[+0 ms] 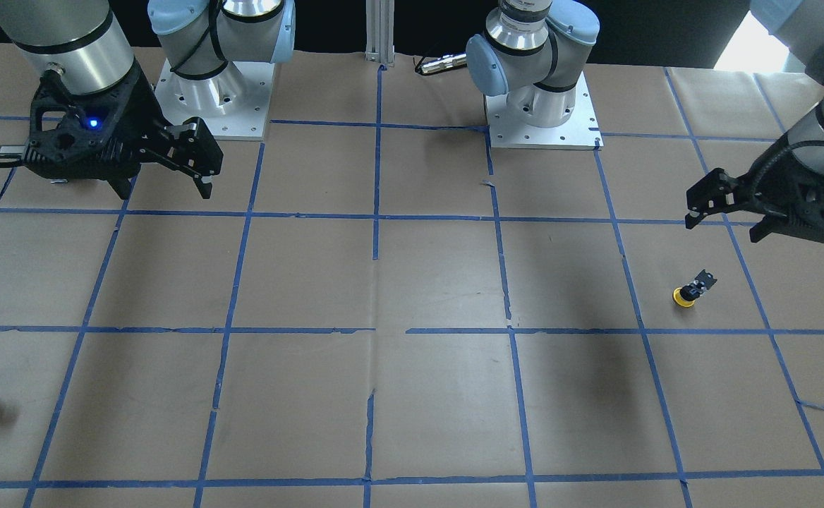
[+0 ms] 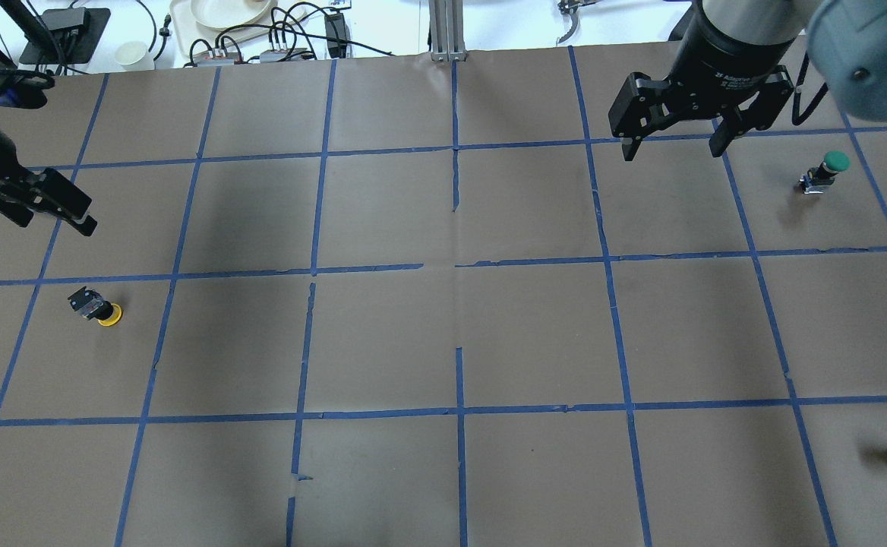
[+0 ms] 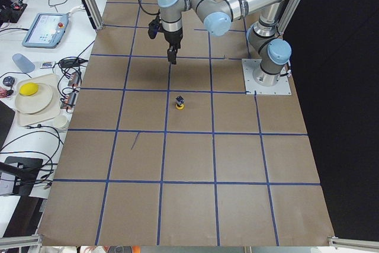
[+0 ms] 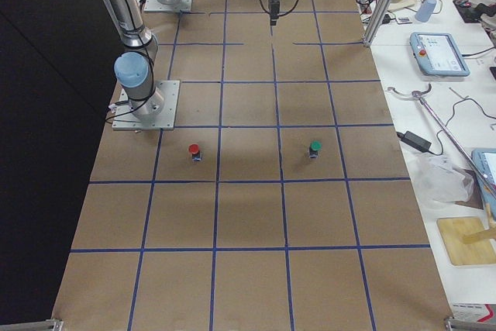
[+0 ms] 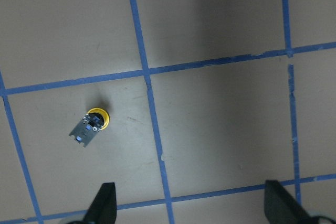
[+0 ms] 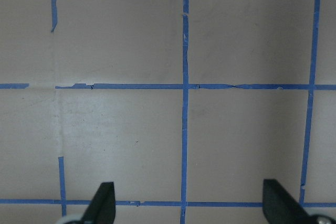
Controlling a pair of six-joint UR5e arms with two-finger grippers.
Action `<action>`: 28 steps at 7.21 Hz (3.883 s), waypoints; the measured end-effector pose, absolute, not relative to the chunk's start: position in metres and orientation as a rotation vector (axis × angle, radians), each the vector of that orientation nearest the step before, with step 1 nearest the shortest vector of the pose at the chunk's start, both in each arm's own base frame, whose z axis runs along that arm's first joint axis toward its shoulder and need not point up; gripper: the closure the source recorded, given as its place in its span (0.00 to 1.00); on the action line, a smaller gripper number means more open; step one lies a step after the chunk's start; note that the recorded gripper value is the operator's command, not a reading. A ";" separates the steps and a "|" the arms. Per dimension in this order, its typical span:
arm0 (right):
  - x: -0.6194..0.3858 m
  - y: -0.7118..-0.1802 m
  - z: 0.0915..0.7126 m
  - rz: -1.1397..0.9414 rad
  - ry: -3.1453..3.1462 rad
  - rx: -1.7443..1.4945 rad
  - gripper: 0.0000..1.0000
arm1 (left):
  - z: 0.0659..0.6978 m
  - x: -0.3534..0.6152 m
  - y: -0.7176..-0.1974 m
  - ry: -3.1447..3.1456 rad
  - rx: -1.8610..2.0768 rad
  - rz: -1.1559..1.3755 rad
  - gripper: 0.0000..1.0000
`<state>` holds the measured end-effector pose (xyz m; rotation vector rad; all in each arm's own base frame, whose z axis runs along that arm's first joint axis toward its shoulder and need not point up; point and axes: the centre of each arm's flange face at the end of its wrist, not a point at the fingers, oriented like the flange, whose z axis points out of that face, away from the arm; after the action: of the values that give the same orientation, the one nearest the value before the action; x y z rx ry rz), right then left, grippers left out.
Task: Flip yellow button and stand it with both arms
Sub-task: 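Lower the left gripper onto the yellow-capped button lying on its side, then close the left gripper on the yellow button's body, then lift the yellow button with the left gripper while the right arm approaches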
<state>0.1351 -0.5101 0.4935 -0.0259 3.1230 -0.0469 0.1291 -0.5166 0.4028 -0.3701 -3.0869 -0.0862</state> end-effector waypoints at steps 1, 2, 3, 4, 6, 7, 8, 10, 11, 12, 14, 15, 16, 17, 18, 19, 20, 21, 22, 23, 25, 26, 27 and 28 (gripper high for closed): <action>0.135 -0.510 0.493 -0.044 3.123 -0.026 0.00 | 0.385 0.160 -0.516 -3.061 -0.435 -0.107 0.00; 0.135 -0.510 0.493 -0.043 3.123 -0.025 0.00 | 0.370 0.185 -0.514 -3.039 -0.517 -0.131 0.00; 0.135 -0.510 0.493 -0.042 3.123 -0.024 0.00 | 0.356 0.204 -0.515 -3.036 -0.614 -0.155 0.00; 0.135 -0.510 0.493 -0.041 3.123 -0.024 0.00 | 0.339 0.217 -0.517 -3.038 -0.721 -0.169 0.00; 0.135 -0.510 0.492 -0.039 3.123 -0.026 0.00 | 0.303 0.217 -0.512 -3.037 -0.823 -0.171 0.00; 0.135 -0.510 0.492 -0.039 3.123 -0.026 0.00 | 0.281 0.213 -0.507 -3.037 -0.870 -0.155 0.00; 0.135 -0.510 0.492 -0.039 3.123 -0.026 0.00 | 0.262 0.209 -0.502 -3.035 -0.921 -0.136 0.00; 0.135 -0.509 0.492 -0.038 3.123 -0.026 0.00 | 0.246 0.206 -0.498 -3.031 -0.973 -0.110 0.01; 0.135 -0.509 0.492 -0.038 3.123 -0.026 0.00 | 0.240 0.205 -0.499 -3.011 -0.998 -0.100 0.01; 0.135 -0.509 0.492 -0.038 3.123 -0.026 0.00 | 0.234 0.203 -0.500 -2.982 -1.019 -0.079 0.01; 0.135 -0.509 0.492 -0.038 3.123 -0.026 0.00 | 0.228 0.201 -0.502 -2.941 -1.062 -0.055 0.05; 0.135 -0.509 0.492 -0.038 3.123 -0.027 0.00 | 0.227 0.202 -0.501 -2.933 -1.074 -0.056 0.15; 0.135 -0.510 0.492 -0.038 3.123 -0.026 0.00 | 0.226 0.202 -0.501 -2.927 -1.081 -0.061 0.30; 0.135 -0.510 0.492 -0.039 3.124 -0.027 0.00 | 0.226 0.202 -0.500 -2.923 -1.089 -0.071 0.57; 0.135 -0.510 0.492 -0.038 3.123 -0.027 0.00 | 0.225 0.202 -0.499 -2.919 -1.096 -0.080 0.76; 0.135 -0.510 0.492 -0.038 3.123 -0.027 0.00 | 0.224 0.202 -0.498 -2.914 -1.098 -0.089 0.92; 0.135 -0.510 0.492 -0.037 3.123 -0.027 0.00 | 0.222 0.200 -0.496 -2.909 -1.096 -0.095 0.98; 0.135 -0.510 0.492 -0.039 3.124 -0.027 0.00 | 0.221 0.199 -0.494 -2.908 -1.090 -0.099 0.99; 0.135 -0.510 0.492 -0.041 3.124 -0.029 0.00 | 0.225 0.198 -0.493 -2.918 -1.068 -0.095 0.99; 0.134 -0.511 0.492 -0.042 3.124 -0.027 0.00 | 0.236 0.194 -0.494 -2.943 -0.987 -0.091 0.99; 0.129 -0.513 0.496 -0.057 3.125 -0.002 0.00 | 0.279 0.166 -0.501 -2.943 -0.607 -0.046 0.98; 0.125 -0.514 0.500 -0.073 3.124 0.010 0.00 | 0.303 0.148 -0.507 -2.888 -0.414 -0.033 0.98; 0.121 -0.517 0.510 -0.104 3.124 0.020 0.00 | 0.326 0.126 -0.513 -2.805 -0.236 -0.044 0.98; 0.116 -0.519 0.524 -0.143 3.124 0.032 0.00 | 0.346 0.103 -0.519 -2.707 -0.089 -0.069 0.98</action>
<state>0.1161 -0.5195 0.5236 0.0318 3.1236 -0.1433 0.1029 -0.5191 0.3456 -0.0892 -2.7065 -0.0691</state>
